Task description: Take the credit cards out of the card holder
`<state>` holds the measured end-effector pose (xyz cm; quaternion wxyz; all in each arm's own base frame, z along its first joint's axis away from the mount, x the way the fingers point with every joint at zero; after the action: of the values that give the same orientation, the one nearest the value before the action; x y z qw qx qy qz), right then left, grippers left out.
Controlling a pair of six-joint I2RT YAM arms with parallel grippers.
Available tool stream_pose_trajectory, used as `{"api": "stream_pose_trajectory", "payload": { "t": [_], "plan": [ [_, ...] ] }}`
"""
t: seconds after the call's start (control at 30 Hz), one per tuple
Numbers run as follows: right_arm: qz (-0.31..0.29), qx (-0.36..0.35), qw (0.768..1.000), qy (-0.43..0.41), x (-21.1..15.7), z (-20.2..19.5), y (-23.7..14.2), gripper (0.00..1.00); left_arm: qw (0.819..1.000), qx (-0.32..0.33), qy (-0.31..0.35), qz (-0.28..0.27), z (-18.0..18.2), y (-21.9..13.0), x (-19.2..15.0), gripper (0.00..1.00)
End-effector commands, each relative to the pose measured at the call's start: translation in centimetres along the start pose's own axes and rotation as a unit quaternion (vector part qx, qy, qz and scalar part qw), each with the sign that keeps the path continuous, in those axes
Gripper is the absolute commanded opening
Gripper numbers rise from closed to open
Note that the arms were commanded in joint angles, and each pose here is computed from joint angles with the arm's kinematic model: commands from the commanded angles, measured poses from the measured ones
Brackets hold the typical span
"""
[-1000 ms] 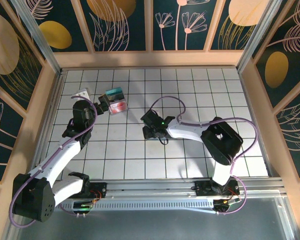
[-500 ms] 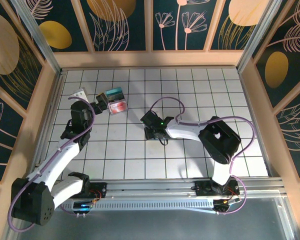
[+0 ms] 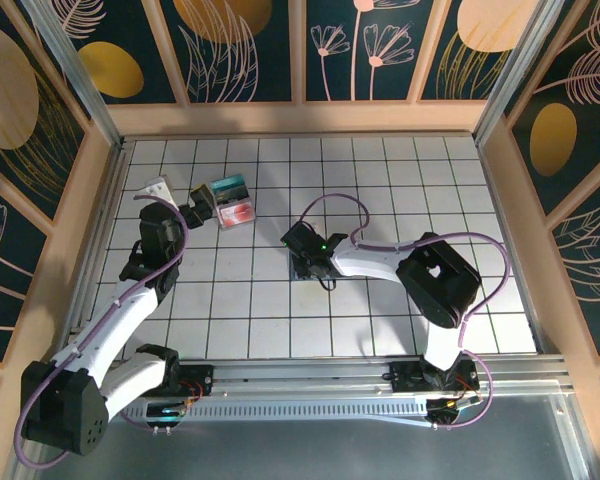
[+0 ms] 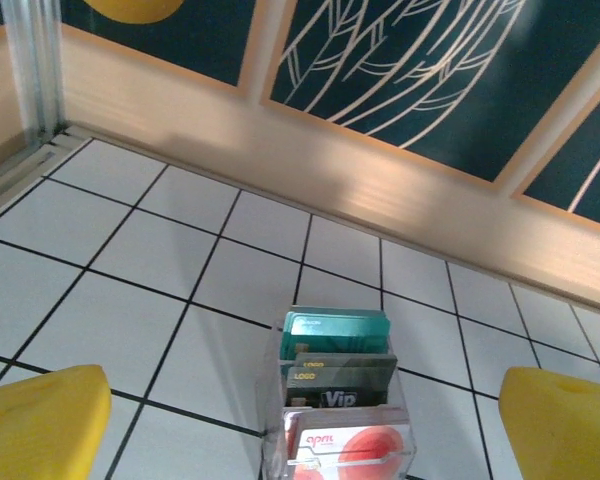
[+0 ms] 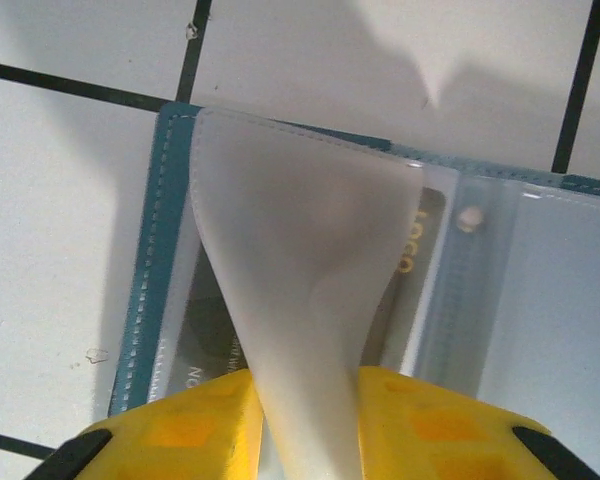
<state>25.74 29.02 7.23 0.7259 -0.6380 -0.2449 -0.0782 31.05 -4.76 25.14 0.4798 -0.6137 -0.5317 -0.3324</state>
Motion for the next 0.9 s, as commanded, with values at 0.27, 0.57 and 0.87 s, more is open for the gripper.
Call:
{"api": "stream_pose_trajectory", "payload": {
  "t": [0.27,0.57,0.87],
  "plan": [
    [-0.018,0.026,0.999,0.009,0.0,-0.4,-2.2,0.13,0.998,-0.049,0.033,-0.011,-2.7,-1.3,-0.9,0.99],
    [-0.022,0.005,0.999,0.025,-0.3,-2.1,-2.6,0.23,0.996,-0.042,0.074,0.018,-5.3,-1.4,-4.2,0.99],
    [-0.03,-0.011,0.999,0.04,-0.3,-3.6,-3.0,0.28,0.995,-0.047,0.087,0.021,-6.2,-1.0,-4.6,0.99]
  ]
}}
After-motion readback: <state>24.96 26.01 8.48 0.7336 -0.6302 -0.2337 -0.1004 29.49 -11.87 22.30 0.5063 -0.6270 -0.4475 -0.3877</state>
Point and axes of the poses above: each hand's point on the last joint's axis, 136 mm out from that joint toward the fingers, its own y axis out along the fingers, its own z axis along the line the jaws close on, x = y × z, the point moved 5 cm from there along -y, back along the fingers, and after that the axes turned 2 degrees about y, right-handed, at the moved point
